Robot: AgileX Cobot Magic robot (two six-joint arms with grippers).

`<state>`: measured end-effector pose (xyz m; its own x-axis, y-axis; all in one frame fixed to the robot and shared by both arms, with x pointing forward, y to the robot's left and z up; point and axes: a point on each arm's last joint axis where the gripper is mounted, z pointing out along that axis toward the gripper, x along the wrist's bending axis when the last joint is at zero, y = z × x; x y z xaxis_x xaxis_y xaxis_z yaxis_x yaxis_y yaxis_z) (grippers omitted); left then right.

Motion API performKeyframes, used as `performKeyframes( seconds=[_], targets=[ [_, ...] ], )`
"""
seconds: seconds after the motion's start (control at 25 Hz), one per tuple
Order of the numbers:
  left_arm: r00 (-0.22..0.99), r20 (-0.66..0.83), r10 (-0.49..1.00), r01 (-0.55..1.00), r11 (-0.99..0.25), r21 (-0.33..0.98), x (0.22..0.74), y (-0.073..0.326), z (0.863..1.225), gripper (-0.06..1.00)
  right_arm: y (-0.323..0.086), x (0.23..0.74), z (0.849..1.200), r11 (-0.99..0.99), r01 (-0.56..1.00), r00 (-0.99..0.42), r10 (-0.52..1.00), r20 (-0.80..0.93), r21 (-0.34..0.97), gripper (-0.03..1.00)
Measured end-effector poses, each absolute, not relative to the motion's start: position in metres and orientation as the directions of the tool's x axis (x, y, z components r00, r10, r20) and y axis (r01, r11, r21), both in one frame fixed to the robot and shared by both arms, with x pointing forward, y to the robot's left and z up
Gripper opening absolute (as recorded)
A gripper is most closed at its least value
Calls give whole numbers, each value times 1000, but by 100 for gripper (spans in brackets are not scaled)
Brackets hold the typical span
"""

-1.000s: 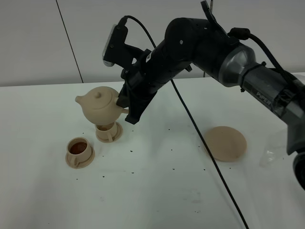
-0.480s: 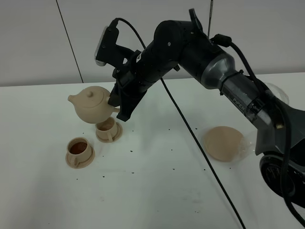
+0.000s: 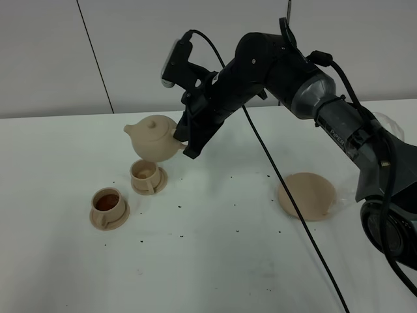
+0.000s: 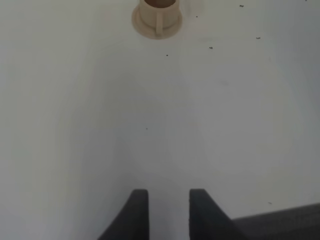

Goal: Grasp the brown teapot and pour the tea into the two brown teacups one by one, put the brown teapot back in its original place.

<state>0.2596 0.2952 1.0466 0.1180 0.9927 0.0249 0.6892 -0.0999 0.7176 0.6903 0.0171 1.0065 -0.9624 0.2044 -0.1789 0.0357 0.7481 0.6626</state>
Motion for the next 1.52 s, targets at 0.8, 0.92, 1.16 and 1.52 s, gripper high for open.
performKeyframes(
  seconds=[0.8,0.92,1.16,1.52],
  targets=[
    [118,25,993,689,-100,718,260,295,1047,27,17,692,1001,769,16,-961,187,-201,639,10],
    [118,25,993,689,-100,718,260,295,1047,27,16,692,999,789,3,-958,179,-226,615,10],
    [118,25,993,689,-100,718,260,295,1047,27,20,689,998,822,-28,-951,153,-268,569,10],
    [118,25,993,689,-100,718,260,295,1047,27,21,687,996,851,-50,-945,129,-300,523,10]
  ],
)
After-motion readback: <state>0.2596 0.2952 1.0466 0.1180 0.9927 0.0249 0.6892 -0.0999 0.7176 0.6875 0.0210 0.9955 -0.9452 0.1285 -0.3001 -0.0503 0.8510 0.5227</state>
